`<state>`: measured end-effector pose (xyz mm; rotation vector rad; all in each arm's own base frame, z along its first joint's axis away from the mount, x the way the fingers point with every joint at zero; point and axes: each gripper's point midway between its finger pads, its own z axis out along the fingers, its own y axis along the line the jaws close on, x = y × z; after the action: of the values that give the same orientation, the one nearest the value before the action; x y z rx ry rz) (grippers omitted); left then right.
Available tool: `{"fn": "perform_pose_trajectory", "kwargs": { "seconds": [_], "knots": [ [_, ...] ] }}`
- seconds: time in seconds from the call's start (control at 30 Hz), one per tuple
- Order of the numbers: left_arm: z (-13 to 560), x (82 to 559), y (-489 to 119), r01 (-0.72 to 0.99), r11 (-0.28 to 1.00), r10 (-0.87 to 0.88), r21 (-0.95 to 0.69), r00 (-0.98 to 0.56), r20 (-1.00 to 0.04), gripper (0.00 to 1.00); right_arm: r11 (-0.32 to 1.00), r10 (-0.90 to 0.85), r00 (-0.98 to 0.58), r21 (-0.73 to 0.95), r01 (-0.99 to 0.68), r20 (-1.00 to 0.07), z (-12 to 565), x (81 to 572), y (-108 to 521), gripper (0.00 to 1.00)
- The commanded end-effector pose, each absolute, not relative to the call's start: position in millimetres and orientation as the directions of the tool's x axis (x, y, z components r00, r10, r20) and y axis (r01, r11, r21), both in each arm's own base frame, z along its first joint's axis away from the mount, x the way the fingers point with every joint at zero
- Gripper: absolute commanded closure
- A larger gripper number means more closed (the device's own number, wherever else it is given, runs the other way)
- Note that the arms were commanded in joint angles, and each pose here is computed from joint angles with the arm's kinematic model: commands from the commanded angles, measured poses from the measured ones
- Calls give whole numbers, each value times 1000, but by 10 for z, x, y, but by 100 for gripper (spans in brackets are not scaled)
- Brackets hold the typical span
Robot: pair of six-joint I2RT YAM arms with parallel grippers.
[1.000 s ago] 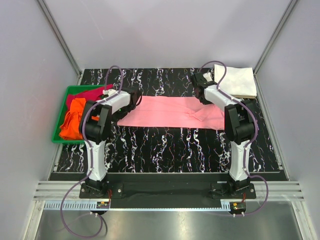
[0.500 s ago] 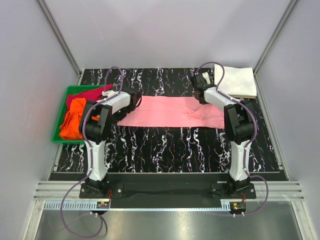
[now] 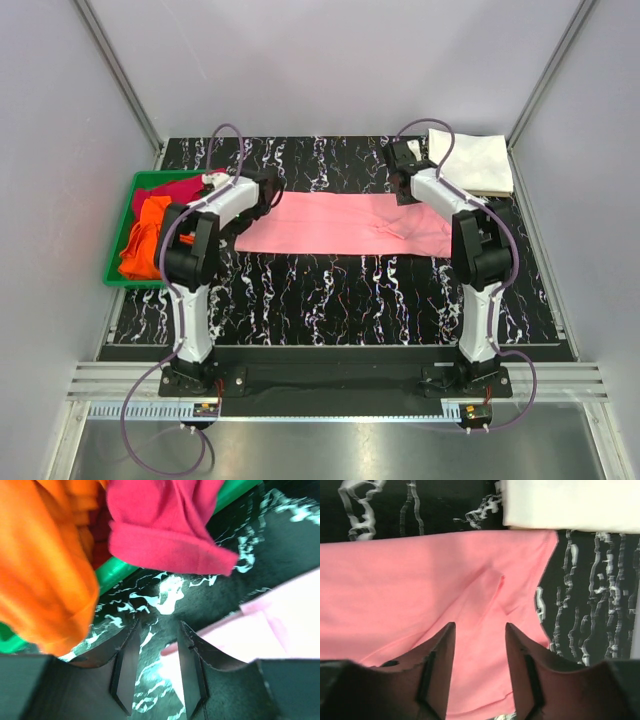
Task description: Fold and stack the t-shirts
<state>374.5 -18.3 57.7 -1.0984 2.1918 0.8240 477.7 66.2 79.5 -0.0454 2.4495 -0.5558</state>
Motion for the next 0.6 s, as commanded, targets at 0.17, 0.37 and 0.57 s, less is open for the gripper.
{"fn": "perform_pose_trajectory", "kwargs": {
  "seconds": [0.17,0.37,0.57],
  "knots": [
    [1912,3969,-765,-655,753,-387,62,-517,-764,60,940,337,-779,147,306,-529,1189,4343,1219,45],
    [2307,3893,-1770,-13,964,-205,-266,-673,-711,54,815,571,-760,329,477,-311,908,4035,1336,46],
    [2522,3396,-2454,525,749,46,-404,-649,-759,40,714,679,-711,386,584,-181,651,3879,1357,48]
  ]
}}
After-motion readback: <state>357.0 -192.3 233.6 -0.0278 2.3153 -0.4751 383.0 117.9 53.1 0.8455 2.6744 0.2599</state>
